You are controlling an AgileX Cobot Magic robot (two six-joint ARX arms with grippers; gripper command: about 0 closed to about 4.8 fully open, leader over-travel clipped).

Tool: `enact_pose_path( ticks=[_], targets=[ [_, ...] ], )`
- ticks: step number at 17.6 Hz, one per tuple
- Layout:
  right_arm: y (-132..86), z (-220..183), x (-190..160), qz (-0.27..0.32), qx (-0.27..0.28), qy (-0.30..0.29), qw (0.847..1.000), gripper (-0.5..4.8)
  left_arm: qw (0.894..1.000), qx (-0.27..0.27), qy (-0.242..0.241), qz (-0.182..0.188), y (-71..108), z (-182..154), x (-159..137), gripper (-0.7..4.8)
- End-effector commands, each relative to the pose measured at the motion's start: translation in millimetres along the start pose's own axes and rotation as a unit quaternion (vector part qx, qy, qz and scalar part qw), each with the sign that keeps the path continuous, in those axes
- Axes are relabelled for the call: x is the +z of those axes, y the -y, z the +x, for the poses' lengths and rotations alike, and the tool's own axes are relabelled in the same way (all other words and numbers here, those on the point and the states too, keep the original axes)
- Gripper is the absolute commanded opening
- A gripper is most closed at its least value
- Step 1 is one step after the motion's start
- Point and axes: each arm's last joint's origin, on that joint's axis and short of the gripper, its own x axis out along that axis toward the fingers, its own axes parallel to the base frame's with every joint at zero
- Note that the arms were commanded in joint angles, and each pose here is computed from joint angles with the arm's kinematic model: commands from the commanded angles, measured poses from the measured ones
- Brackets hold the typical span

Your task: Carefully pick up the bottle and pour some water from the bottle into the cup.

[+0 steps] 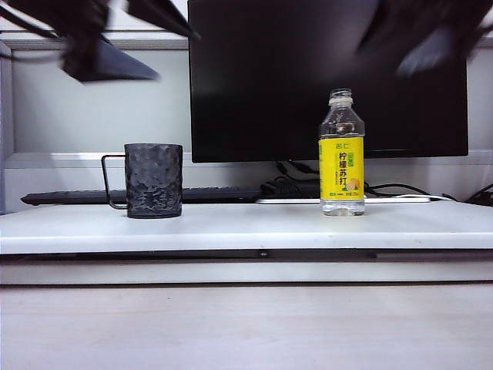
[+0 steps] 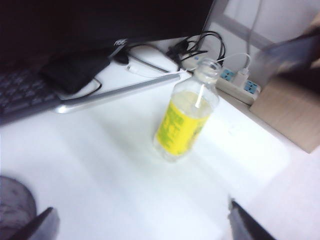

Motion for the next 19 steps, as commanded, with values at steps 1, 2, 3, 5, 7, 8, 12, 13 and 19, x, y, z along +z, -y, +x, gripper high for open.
enact_pose_path(
  ticks=[1, 2, 3, 5, 7, 8, 12, 13, 19],
  targets=[
    [-9.1, 29.4, -12.1, 0.001, 0.035, -0.031, 0.999, 4.79, 1.0, 0.005, -0.002, 0.003, -2.1, 11.6, -4.9, 4.79],
    [-12.6, 43.2, -20.4, -0.012, 0.043, -0.051, 0.998, 4.79, 1.0, 0.002, -0.008, 0.002, -0.9, 15.5, -7.6, 4.79],
    [-15.2, 50.5, -24.7, -0.028, 0.037, -0.062, 0.997, 4.79, 1.0, 0.012, -0.009, 0.001, -1.6, 15.7, -8.0, 4.79],
    [-17.1, 60.8, -31.0, -0.041, 0.013, -0.078, 0.996, 4.79, 1.0, 0.02, -0.007, 0.002, -1.4, 14.1, -6.9, 4.79],
    [-15.4, 61.9, -32.1, -0.043, -0.013, -0.083, 0.996, 4.79, 1.0, 0.031, -0.005, 0.006, -1.9, 13.8, -6.7, 4.79],
    [-14.9, 62.3, -31.0, -0.049, -0.018, -0.077, 0.996, 4.79, 1.0, 0.03, -0.005, 0.006, -1.8, 13.8, -6.7, 4.79],
    [-12.0, 72.4, -32.2, -0.086, -0.016, -0.059, 0.994, 4.79, 0.999, 0.029, -0.006, 0.016, -1.8, 13.9, -6.9, 4.79],
    [-11.1, 75.7, -34.9, -0.085, -0.015, -0.063, 0.994, 4.79, 0.999, 0.029, -0.007, 0.018, -1.9, 13.9, -7.1, 4.79],
    [-6.0, 96.5, -51.7, -0.081, -0.002, -0.08, 0.994, 4.79, 0.994, 0.099, -0.015, 0.039, -6.1, 13.2, -9.2, 4.79]
  ],
)
